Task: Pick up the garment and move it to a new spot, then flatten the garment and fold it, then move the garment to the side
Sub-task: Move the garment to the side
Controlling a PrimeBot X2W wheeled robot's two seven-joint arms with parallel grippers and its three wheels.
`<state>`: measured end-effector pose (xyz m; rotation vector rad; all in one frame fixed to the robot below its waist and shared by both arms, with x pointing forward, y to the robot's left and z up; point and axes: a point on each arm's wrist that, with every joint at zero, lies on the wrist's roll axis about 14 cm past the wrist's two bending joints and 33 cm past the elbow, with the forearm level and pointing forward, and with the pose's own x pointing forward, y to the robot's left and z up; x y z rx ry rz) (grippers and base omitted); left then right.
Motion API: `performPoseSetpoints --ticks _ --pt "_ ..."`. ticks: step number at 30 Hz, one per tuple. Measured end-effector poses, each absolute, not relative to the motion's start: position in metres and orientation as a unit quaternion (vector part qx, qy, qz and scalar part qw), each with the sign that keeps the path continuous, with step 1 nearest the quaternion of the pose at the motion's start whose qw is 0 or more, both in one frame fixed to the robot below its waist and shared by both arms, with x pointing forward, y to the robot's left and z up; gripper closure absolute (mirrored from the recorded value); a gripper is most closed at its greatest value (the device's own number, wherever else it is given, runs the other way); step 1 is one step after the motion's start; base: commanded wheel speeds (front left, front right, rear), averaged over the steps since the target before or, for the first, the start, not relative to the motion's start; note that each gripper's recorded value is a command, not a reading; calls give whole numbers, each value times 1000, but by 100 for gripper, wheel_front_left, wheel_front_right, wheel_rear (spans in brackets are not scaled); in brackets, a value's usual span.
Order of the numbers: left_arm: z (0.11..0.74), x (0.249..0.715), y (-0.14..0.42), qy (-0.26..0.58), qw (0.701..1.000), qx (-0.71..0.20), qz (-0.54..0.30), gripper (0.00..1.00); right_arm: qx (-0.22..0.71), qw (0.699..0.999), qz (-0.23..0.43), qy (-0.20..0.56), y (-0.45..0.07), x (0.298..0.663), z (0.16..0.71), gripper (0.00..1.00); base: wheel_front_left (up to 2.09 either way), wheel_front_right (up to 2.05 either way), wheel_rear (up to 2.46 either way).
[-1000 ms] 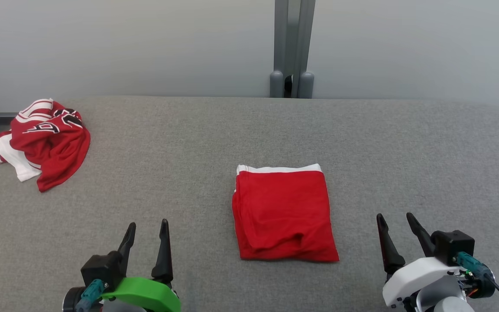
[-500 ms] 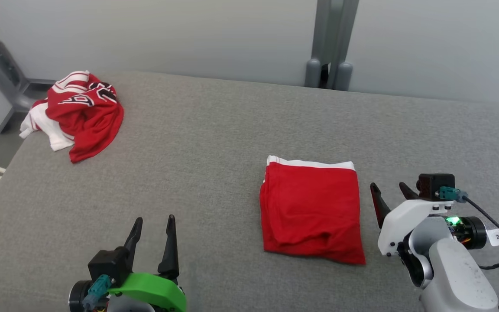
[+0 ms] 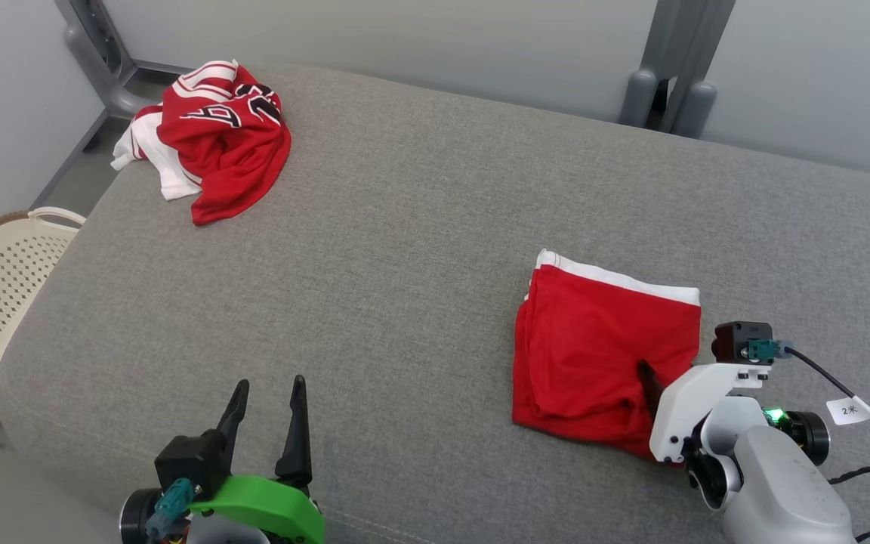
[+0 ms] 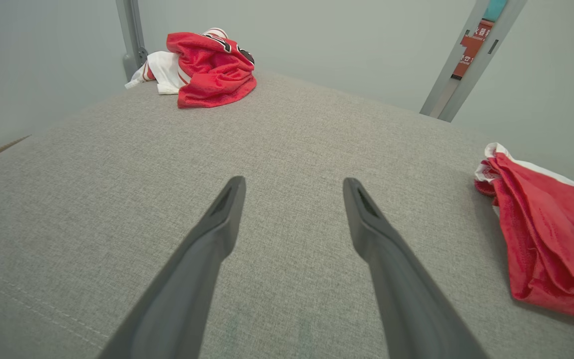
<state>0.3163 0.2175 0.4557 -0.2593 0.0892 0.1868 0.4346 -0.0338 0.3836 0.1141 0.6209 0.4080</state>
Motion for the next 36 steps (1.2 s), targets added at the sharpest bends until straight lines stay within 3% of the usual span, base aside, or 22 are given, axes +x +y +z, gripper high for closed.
performPoseSetpoints --ticks 1,4,12,19,25,36 --pt "455 316 218 46 986 -128 94 0 56 930 201 304 -33 435 383 58 0 0 0" --pt "453 319 215 49 987 -125 87 0 57 931 199 300 -33 438 383 100 0 0 0" --pt "452 336 191 54 989 -129 43 0 59 954 163 246 -62 456 404 100 0 0 0" --pt "458 372 150 50 991 -122 -29 0 37 977 71 200 -152 476 428 100 0 0 0" --pt "465 407 99 46 986 -113 -111 0 33 983 -19 182 -232 467 438 100 0 0 0" --pt "451 438 19 68 965 -112 -226 0 30 975 -112 191 -308 436 432 100 0 0 0"
